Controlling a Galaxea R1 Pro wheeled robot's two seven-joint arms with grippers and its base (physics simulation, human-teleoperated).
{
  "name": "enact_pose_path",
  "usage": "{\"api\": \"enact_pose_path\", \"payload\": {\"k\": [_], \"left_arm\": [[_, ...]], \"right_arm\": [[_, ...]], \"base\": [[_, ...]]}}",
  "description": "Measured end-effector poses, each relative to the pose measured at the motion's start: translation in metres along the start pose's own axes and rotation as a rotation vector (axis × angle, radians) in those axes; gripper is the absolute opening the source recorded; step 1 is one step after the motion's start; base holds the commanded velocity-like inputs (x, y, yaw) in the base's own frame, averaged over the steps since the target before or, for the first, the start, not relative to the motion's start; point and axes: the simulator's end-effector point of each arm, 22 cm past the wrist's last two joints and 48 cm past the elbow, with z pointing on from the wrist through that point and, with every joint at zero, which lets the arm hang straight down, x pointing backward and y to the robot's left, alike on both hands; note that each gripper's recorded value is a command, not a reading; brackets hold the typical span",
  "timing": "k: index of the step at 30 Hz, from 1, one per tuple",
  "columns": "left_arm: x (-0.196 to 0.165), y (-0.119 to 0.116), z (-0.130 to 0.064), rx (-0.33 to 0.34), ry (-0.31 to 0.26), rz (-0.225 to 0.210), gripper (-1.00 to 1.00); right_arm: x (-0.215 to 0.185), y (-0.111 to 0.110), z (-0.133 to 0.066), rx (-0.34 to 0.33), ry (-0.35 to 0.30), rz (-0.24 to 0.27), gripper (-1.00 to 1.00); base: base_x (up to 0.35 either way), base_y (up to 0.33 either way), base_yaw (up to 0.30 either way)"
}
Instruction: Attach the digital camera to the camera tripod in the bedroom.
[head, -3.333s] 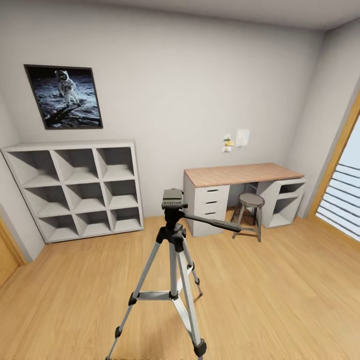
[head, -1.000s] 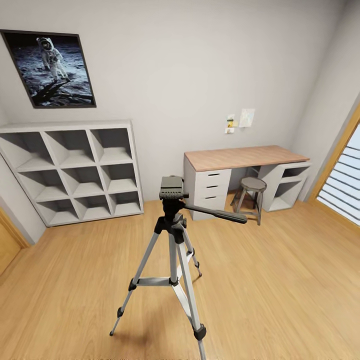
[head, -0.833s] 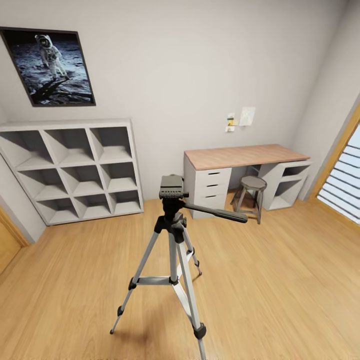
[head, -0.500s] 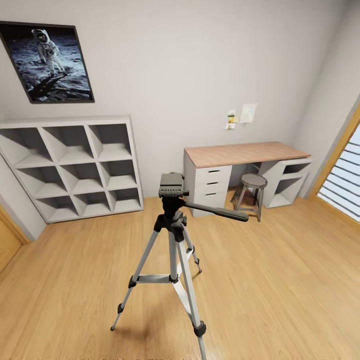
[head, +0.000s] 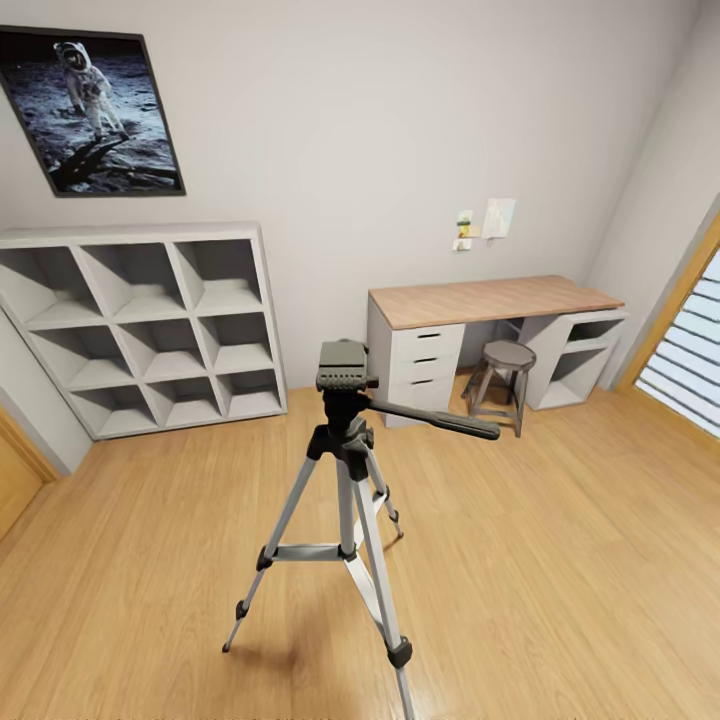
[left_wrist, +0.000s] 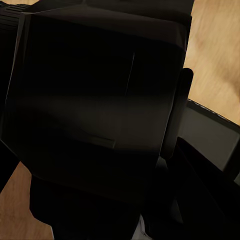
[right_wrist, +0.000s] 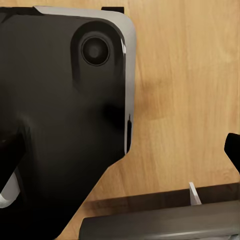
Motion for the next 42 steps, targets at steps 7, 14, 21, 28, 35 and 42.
{"api": "enact_pose_path", "payload": {"k": [7, 14, 21, 28, 35, 42], "left_arm": [[0.0004, 0.0002, 0.0001, -0.001, 0.001, 0.000, -1.00], [0.0005, 0.0002, 0.0001, -0.001, 0.001, 0.000, -1.00], [0.0005, 0.0002, 0.0001, -0.001, 0.001, 0.001, -1.00], [0.0028, -0.0049, 0.0000, 0.006, 0.004, 0.004, -1.00], [0.0024, -0.0045, 0.0000, 0.006, 0.003, 0.002, -1.00], [0.0015, -0.0023, 0.0001, 0.003, 0.002, 0.001, -1.00]], "right_arm": [[0.0006, 0.0014, 0.0002, -0.002, 0.002, -0.001, 1.00], [0.0006, 0.0007, 0.0001, -0.001, 0.001, -0.001, 1.00], [0.0009, 0.0003, 0.0001, -0.001, 0.003, -0.001, 1.00], [0.0008, 0.0020, 0.0003, -0.003, 0.003, -0.002, 1.00], [0.0011, 0.0023, 0.0003, -0.004, 0.004, -0.003, 1.00], [0.0009, 0.0023, 0.0003, -0.004, 0.003, -0.004, 1.00]], "base": [[0.000, 0.000, 0.000], [0.000, 0.000, 0.000], [0.000, 0.000, 0.000], [0.000, 0.126, 0.000], [0.000, 0.116, 0.000], [0.000, 0.012, 0.000]]}}
